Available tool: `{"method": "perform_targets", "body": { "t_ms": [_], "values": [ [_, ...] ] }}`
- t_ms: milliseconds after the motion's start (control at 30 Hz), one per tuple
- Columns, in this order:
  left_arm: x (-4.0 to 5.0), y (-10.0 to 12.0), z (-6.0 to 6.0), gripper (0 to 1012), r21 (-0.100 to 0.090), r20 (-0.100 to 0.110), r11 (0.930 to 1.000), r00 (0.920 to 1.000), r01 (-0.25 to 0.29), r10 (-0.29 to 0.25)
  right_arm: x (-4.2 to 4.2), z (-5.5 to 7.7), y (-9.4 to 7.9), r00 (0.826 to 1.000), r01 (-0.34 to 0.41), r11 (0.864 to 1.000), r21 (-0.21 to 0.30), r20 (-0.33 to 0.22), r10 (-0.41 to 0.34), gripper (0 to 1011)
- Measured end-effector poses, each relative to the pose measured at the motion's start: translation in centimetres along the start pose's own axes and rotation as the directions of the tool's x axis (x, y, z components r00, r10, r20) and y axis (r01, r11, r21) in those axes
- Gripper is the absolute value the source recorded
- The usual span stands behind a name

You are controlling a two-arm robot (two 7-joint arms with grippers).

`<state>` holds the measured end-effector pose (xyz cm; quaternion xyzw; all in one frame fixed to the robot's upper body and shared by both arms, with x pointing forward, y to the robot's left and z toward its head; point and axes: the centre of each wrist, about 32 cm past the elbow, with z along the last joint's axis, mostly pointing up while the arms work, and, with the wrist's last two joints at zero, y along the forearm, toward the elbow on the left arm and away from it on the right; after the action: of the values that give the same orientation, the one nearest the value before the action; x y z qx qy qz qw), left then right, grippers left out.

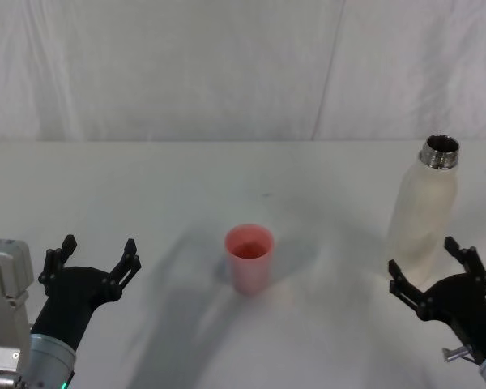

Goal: Grasp the thermos with one hand and pour water into the cup lid.

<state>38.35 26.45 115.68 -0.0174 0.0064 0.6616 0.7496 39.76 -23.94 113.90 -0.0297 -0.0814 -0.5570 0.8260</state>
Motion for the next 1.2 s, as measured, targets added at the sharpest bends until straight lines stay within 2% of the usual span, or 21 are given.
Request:
{"method": "perform_targets", "body": {
  "t_ms": [467,667,1200],
  "values": [
    [0.0,0.0,0.0,1001,0.0,0.0,1.0,1.0,0.0,0.0,-2.15,-0.5,0.3,0.998,-0.047,0.999,0.011,-0.048,0.047,1000],
    [0.0,0.0,0.0,1001,0.0,0.0,1.0,1.0,0.0,0.0,-2.5,-0.6,0.4,0.997,-0.046,0.999,0.018,-0.06,0.047,1000],
    [0.0,0.0,0.0,1001,0.0,0.0,1.0,1.0,0.0,0.0,-2.43,-0.6,0.4,0.997,-0.045,0.999,0.017,-0.059,0.046,1000]
  ]
}}
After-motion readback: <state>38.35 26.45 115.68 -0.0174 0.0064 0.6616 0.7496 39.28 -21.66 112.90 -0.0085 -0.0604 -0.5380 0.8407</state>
